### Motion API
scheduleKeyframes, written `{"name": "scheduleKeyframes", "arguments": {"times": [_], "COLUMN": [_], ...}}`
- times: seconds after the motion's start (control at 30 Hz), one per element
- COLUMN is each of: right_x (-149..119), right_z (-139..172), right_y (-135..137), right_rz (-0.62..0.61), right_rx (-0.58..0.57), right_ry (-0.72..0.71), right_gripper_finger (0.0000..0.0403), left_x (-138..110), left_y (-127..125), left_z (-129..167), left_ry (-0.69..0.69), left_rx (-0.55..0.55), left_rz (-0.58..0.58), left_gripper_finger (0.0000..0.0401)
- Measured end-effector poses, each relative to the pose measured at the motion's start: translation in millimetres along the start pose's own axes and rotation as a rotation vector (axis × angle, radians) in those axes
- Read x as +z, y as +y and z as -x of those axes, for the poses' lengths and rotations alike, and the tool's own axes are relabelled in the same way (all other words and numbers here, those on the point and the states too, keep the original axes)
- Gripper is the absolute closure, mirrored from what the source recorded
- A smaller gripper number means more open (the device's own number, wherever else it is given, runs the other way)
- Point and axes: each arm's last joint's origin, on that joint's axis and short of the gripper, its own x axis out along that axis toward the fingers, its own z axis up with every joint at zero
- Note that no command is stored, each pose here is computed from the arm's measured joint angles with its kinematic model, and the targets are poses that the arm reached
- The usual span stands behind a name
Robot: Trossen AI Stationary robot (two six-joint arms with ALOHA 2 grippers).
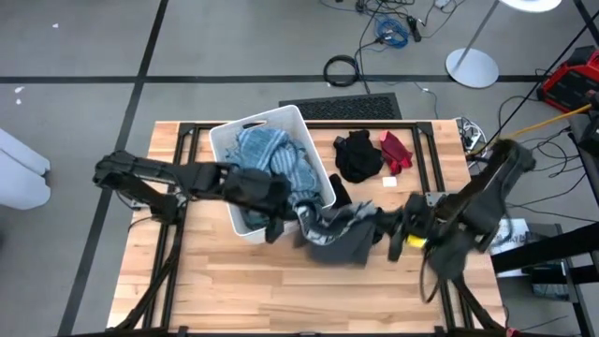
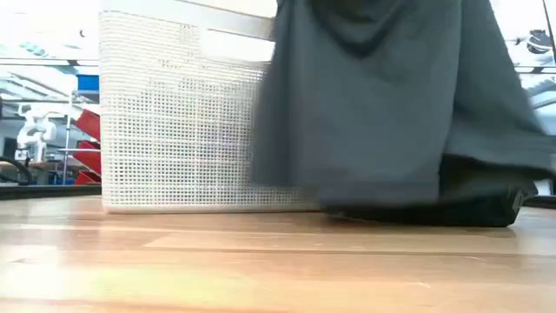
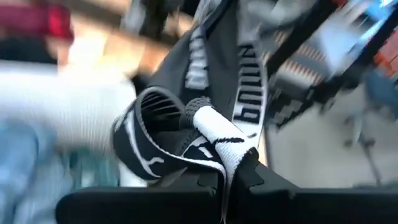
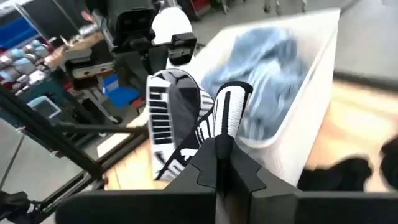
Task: Sort clothes
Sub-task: Put the gray short into the white laundry bin
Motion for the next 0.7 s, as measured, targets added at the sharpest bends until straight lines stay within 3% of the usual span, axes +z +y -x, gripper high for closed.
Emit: {"name": "scheduleKeyframes", "arguments": {"times": [0.2, 0.33, 0.5, 0.7], "right_x": [29, 17, -22, -78], "right_z": [10, 8, -8, -32], "right_y": [-3, 7, 23, 45], "right_rz": [0.075, 0.117, 0.109, -0.004], "right_rx": [0.077, 0.122, 0.102, 0.068], "right_ry": [-0.054, -0.004, 0.114, 0.269], "right_gripper_finger": [0.0403, 0.0403, 0.0403, 0.0403], "left_x": [21, 16, -18, -76], "left_y": [-8, -15, -14, -14], "left_z": [26, 32, 10, -19], "left_ry": [-0.209, -0.181, -0.011, 0.154], "left_rx": [-0.084, -0.095, -0.023, -0.013], "left_rz": [-0.082, -0.089, -0.085, 0.027], "left_gripper_finger": [0.0396, 0.0396, 0.0396, 0.0396]}}
